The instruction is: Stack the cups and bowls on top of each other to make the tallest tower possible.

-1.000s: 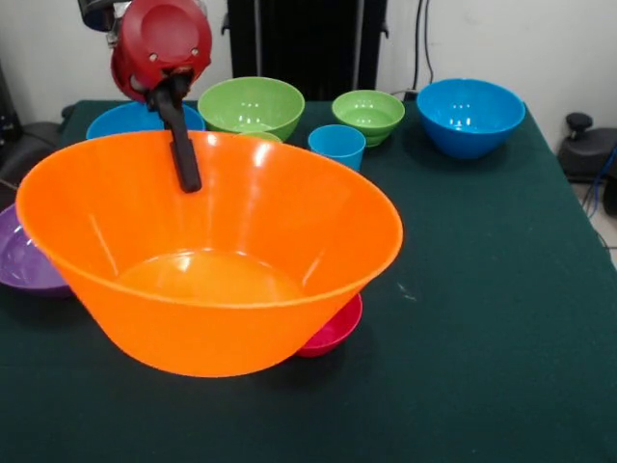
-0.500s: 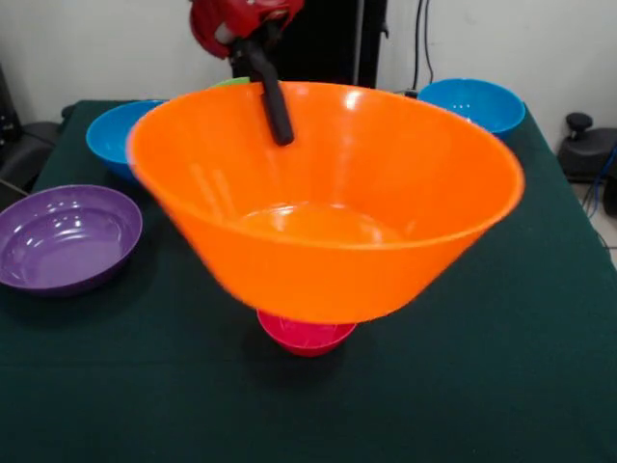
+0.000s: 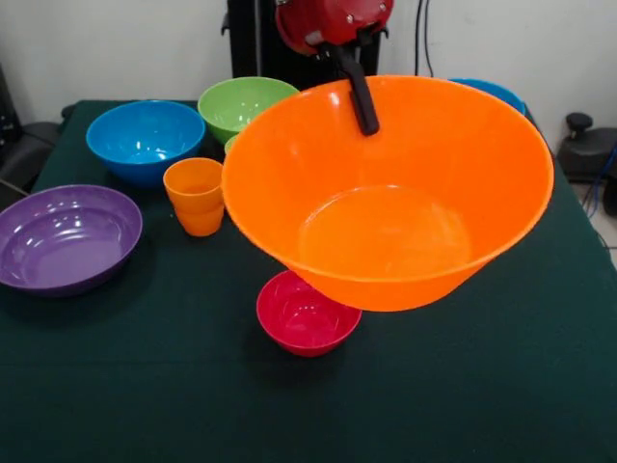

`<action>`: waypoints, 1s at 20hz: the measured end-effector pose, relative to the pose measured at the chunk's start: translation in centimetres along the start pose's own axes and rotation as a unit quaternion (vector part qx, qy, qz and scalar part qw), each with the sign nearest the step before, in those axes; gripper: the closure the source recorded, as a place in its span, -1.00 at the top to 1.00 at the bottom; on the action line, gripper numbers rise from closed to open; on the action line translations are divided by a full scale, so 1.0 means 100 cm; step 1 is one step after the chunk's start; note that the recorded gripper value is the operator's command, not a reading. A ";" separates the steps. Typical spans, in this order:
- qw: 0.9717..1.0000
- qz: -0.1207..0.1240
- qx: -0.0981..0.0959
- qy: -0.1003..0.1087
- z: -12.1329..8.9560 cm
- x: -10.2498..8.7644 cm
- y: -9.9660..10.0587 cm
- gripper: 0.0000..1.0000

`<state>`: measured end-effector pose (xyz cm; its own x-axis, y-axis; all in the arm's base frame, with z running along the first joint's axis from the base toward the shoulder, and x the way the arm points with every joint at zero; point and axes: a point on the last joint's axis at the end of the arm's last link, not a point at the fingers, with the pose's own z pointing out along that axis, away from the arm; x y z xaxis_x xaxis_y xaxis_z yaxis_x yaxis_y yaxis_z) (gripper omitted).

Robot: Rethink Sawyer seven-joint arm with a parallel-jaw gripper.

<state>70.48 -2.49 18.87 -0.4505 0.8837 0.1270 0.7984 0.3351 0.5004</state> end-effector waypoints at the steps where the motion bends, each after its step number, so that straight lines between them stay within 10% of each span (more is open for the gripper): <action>1: 1.000 0.000 0.018 0.005 0.003 0.004 -0.006 -1.00; 3: 0.999 0.000 0.036 0.011 0.006 0.007 -0.012 -1.00; 6: 0.993 0.006 0.116 0.037 0.016 0.014 -0.039 -1.00; 10: 0.987 0.012 0.152 0.046 0.014 0.012 -0.051 -1.00; 20: 0.985 0.026 0.168 0.006 -0.001 -0.021 -0.054 -1.00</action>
<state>67.07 -6.18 15.95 -0.4075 0.8998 0.1559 0.9073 0.3797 0.1806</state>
